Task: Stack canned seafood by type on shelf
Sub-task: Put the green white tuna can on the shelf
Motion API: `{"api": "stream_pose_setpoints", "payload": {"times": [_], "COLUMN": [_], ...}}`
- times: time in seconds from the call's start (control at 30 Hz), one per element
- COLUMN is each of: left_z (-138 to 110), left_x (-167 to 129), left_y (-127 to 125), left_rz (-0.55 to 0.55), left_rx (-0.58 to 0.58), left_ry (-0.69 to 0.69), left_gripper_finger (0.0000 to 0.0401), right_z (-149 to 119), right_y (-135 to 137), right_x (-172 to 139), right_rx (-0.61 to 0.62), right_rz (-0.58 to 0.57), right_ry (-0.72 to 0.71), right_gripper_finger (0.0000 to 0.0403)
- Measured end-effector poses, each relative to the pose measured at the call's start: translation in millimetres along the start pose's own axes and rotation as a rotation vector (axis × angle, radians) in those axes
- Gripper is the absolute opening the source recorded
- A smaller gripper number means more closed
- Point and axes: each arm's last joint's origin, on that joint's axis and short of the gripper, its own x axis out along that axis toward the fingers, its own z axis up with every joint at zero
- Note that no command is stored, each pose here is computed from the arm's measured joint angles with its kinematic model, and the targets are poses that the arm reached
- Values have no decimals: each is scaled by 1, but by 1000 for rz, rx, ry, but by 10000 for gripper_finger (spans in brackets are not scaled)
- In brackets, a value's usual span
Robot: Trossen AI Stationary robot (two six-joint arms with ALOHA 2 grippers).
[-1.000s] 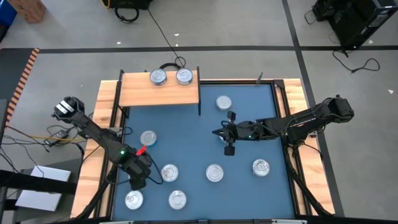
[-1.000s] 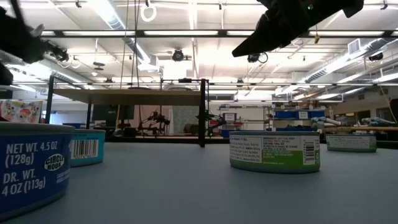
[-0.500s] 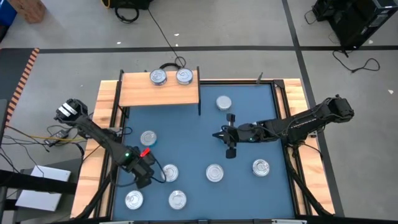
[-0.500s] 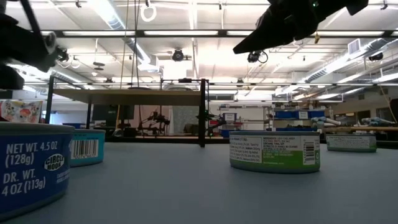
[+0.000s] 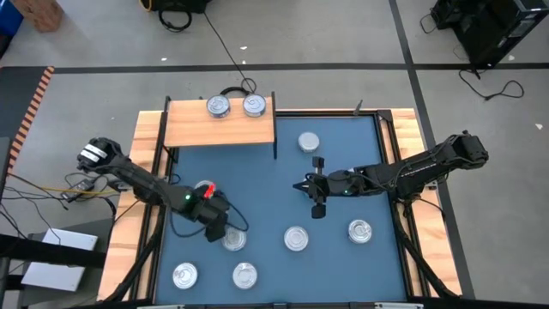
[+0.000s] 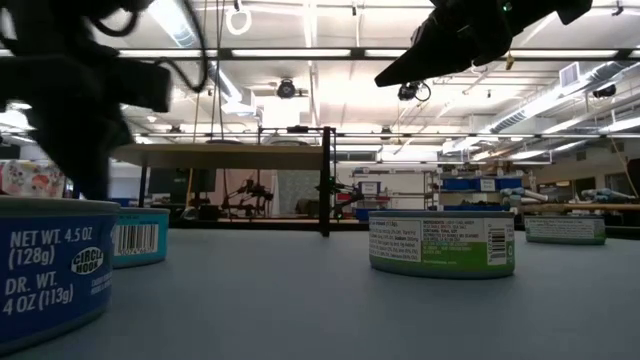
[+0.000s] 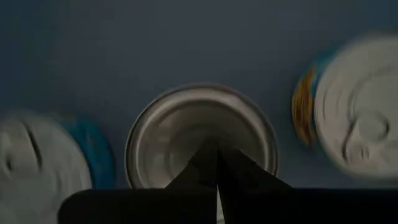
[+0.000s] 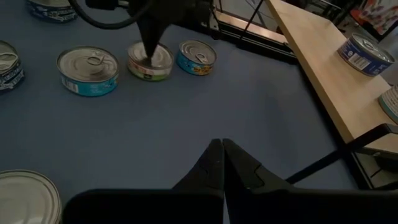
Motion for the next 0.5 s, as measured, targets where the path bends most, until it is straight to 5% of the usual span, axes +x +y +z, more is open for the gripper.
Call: {"api": "stream_pose_setpoints", "payload": {"times": [0.5], "left_z": [60], "left_x": [39], "left_y": [14], "left_rz": [-30], "left_rx": [149], "left_ry": [-239], "left_gripper_finger": [1], "right_z": [-1], "right_y": [0], "right_x": [0], "right_rx": [-2], "right_rz": [1], "right_ry": [6], "right_gripper_finger": [8]}}
